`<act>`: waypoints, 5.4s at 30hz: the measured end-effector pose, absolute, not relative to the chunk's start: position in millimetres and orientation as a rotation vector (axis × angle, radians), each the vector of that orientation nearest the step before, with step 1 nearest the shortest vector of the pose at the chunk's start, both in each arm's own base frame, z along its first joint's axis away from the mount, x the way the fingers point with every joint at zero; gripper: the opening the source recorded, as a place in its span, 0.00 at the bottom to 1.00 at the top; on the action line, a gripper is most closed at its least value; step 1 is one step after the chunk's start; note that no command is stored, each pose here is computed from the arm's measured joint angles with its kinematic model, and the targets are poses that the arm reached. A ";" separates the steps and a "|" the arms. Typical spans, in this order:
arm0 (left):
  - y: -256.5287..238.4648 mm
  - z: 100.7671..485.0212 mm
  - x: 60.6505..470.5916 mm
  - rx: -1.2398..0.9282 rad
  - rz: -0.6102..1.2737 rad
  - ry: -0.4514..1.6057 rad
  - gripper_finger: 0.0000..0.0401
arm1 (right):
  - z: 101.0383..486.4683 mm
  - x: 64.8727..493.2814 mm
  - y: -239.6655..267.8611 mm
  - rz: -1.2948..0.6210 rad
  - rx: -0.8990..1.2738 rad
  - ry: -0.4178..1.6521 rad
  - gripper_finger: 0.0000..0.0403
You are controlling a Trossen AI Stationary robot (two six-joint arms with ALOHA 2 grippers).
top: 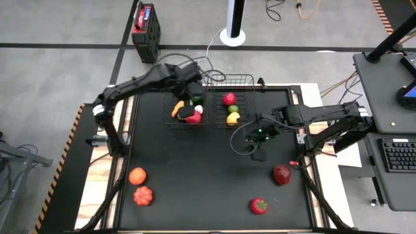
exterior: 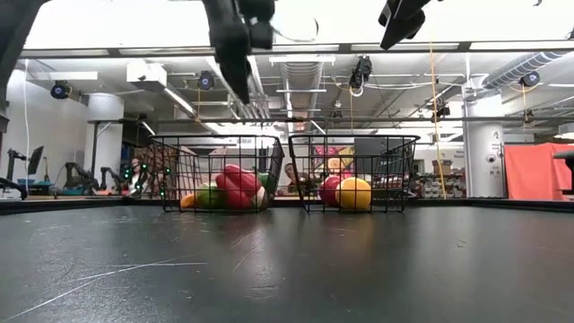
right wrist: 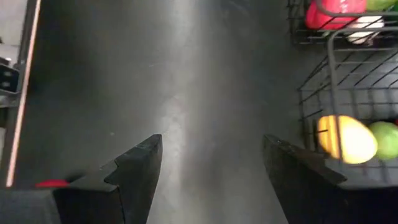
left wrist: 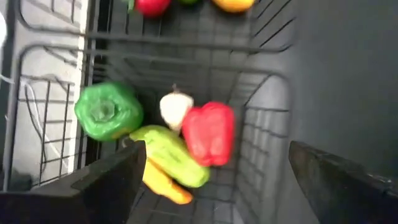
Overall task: Sort produce into baskets
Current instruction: Put the tomato into the right wire basket
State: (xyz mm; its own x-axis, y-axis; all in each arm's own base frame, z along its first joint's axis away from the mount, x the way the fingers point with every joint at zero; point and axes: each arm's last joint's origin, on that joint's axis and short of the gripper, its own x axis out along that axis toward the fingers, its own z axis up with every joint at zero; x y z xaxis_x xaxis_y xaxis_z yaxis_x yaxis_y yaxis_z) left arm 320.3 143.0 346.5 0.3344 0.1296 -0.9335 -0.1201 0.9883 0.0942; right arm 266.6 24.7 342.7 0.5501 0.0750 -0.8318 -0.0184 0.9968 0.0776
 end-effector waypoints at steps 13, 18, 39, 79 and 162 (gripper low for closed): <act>8.9 360.3 281.1 0.041 0.406 0.936 0.93 | 342.6 257.8 70.0 0.075 0.055 0.990 0.66; -63.7 342.6 274.3 0.052 0.417 0.852 0.93 | 339.6 251.7 87.6 0.092 0.097 1.012 0.66; -184.7 289.6 267.7 0.127 0.541 0.615 0.93 | 297.8 198.3 187.3 0.063 0.272 1.251 0.66; -188.9 282.9 273.5 0.132 0.540 0.609 0.93 | 197.5 232.1 255.2 -0.107 0.233 1.342 0.86; -171.6 276.8 253.4 0.291 0.633 0.765 0.93 | 352.6 335.9 -171.2 -0.362 0.115 1.355 0.68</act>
State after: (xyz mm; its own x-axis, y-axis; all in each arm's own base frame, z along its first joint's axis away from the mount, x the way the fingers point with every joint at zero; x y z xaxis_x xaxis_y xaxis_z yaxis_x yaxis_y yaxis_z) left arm 253.4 -171.6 276.8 0.5500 0.6272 -0.5514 -0.4242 0.7786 0.4625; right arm 335.9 -171.2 352.6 0.1680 -0.1879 -0.9677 0.3196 0.9390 -0.1268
